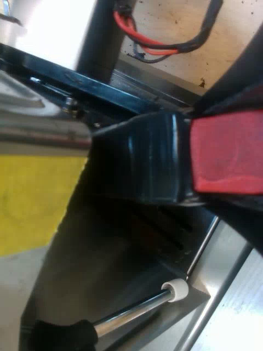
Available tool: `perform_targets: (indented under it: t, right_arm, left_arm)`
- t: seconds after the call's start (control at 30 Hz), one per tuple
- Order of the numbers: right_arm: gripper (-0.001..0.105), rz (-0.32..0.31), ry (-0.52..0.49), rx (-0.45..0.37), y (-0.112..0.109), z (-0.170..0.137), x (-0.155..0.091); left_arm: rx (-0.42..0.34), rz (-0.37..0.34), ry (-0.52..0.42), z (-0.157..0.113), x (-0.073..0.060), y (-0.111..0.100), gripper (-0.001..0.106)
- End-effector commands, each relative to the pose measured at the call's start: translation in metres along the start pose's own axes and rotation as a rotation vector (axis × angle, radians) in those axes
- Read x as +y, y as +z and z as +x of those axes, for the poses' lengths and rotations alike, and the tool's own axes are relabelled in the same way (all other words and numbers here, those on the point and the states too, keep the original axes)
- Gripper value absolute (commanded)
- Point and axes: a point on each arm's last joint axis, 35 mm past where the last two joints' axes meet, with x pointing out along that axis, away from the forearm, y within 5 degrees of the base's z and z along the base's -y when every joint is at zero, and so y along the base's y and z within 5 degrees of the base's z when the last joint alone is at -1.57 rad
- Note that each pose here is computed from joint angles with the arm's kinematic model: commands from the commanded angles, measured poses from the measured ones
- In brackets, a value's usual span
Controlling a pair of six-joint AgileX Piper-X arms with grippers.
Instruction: Put the handle in the coffee machine
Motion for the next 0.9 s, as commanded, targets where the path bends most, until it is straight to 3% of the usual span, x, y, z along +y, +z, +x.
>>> perform_targets:
  t: [0.03,0.23,0.37,0.6,0.7,0.77,0.8,0.83,0.9]
  right_arm:
    - [0.041,0.046,-0.030,-0.052,0.014,0.001,-0.004]
    - [0.041,0.020,-0.051,-0.091,0.021,-0.002,-0.006]
    - [0.041,0.043,-0.080,-0.143,0.029,-0.003,-0.011]
    - [0.041,0.058,-0.094,-0.164,0.033,-0.004,-0.014]
    - [0.041,0.063,-0.095,-0.167,0.034,-0.004,-0.014]
    - [0.041,0.063,-0.095,-0.167,0.034,-0.004,-0.014]
    - [0.041,0.063,-0.095,-0.167,0.034,-0.004,-0.014]
    - [0.041,0.066,-0.103,-0.164,0.035,-0.004,-0.015]
    - [0.041,0.070,-0.111,-0.160,0.037,-0.004,-0.016]
  left_arm:
    - [-0.110,0.048,-0.079,-0.007,-0.005,0.012,0.000]
    - [-0.110,0.048,-0.079,-0.007,-0.005,0.012,0.000]
    - [-0.110,0.048,-0.079,-0.007,-0.005,0.012,0.000]
    - [-0.098,0.047,-0.064,-0.007,-0.004,0.012,0.003]
    - [-0.081,0.044,-0.044,-0.007,-0.004,0.011,0.024]
    - [-0.072,0.028,-0.049,-0.007,-0.005,0.010,0.051]
    - [-0.070,0.023,-0.051,-0.007,-0.005,0.009,0.060]
    - [-0.067,0.017,-0.053,-0.007,-0.006,0.009,0.066]
    - [-0.063,0.010,-0.056,-0.007,-0.006,0.008,0.067]
